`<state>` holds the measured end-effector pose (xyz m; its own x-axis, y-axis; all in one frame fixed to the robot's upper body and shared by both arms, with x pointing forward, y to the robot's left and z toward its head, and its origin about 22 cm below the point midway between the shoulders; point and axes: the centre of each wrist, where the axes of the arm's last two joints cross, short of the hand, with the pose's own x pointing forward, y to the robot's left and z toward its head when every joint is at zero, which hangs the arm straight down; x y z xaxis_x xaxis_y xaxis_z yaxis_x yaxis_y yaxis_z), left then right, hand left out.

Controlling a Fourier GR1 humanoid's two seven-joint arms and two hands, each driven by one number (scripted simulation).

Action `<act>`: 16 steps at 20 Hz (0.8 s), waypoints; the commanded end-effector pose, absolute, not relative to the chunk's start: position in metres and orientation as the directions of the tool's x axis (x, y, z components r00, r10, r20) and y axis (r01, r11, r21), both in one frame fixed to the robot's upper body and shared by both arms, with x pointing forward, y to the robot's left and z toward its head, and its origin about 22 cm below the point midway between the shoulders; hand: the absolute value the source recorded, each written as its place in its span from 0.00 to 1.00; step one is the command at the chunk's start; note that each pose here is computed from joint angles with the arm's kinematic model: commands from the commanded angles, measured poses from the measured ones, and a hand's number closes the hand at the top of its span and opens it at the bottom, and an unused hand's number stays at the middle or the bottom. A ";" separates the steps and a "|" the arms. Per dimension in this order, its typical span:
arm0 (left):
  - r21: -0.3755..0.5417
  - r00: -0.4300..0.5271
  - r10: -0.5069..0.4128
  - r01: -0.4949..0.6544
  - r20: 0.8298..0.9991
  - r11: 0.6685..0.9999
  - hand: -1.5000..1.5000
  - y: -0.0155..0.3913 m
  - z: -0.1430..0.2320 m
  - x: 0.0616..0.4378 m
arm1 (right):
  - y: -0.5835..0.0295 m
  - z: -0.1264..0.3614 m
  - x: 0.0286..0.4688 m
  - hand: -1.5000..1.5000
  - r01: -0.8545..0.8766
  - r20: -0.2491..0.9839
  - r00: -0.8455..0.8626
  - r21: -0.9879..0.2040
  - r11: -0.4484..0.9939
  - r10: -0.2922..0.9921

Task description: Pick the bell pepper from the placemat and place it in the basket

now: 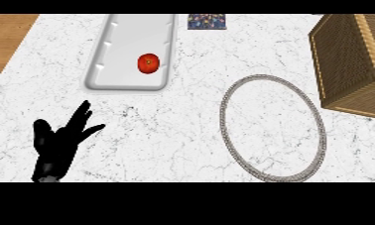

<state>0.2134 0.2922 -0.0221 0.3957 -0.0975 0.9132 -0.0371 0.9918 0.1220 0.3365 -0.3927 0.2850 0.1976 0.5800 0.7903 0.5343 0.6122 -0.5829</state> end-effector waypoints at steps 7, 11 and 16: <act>0.143 0.528 -0.107 -0.027 0.843 0.989 0.50 0.290 -0.053 0.198 | -0.428 0.214 0.364 1.00 0.551 0.885 0.166 -0.449 0.703 0.435; 0.151 0.518 -0.106 -0.045 0.849 0.988 0.50 0.305 -0.051 0.204 | -0.451 0.192 0.358 1.00 0.544 0.885 0.162 -0.449 0.709 0.436; 0.146 0.514 -0.113 -0.023 0.850 0.989 0.50 0.295 -0.044 0.205 | -0.467 0.199 0.353 1.00 0.540 0.715 0.389 -0.688 0.485 0.581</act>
<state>0.2166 0.2936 -0.0240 0.3974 -0.1038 0.9118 -0.0460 0.9901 0.1328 0.3557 -0.4566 0.2068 0.2982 0.5112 0.8061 0.5799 0.5737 -0.5784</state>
